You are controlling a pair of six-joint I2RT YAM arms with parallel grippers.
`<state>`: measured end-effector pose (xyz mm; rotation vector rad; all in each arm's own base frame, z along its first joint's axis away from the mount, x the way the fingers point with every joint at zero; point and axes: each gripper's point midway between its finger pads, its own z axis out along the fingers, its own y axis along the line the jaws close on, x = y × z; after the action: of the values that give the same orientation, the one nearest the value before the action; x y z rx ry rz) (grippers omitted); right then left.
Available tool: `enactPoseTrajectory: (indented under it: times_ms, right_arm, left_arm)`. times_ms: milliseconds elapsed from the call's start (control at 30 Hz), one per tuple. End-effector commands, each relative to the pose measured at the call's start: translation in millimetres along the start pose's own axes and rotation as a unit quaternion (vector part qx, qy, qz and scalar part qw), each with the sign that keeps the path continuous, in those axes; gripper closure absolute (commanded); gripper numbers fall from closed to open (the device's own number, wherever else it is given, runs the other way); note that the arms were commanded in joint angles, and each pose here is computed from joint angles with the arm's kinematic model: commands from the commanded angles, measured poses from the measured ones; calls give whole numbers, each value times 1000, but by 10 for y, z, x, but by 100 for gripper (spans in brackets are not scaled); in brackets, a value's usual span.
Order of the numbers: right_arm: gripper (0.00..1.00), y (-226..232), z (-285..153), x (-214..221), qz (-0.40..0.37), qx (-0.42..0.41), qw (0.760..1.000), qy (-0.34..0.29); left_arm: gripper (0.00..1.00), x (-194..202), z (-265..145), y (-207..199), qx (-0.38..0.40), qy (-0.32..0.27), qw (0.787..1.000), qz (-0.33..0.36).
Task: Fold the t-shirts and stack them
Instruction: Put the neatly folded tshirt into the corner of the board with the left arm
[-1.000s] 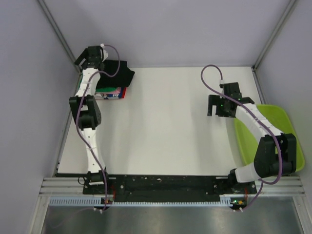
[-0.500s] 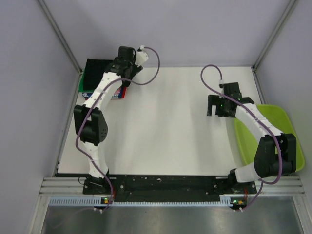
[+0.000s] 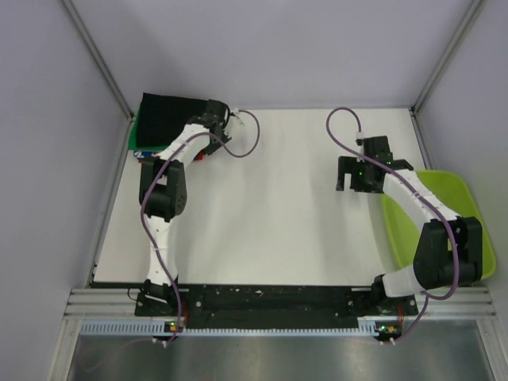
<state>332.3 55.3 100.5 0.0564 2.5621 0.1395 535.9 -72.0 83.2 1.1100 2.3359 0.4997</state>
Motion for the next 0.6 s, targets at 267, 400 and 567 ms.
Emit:
enactPoseTrajectory:
  times_ms: [267, 400, 567]
  right_arm:
    - [1, 38, -89, -124, -4, -9, 1000, -27]
    - [1, 53, -100, -133, -5, -12, 1000, -29]
    - [1, 58, -114, -161, -5, -12, 999, -33]
  left_arm:
    - [2, -356, -957, -126, 29, -110, 993, -34]
    - [1, -323, -1110, -415, 45, -130, 990, -22]
    - [1, -178, -920, -557, 24, -108, 993, -27]
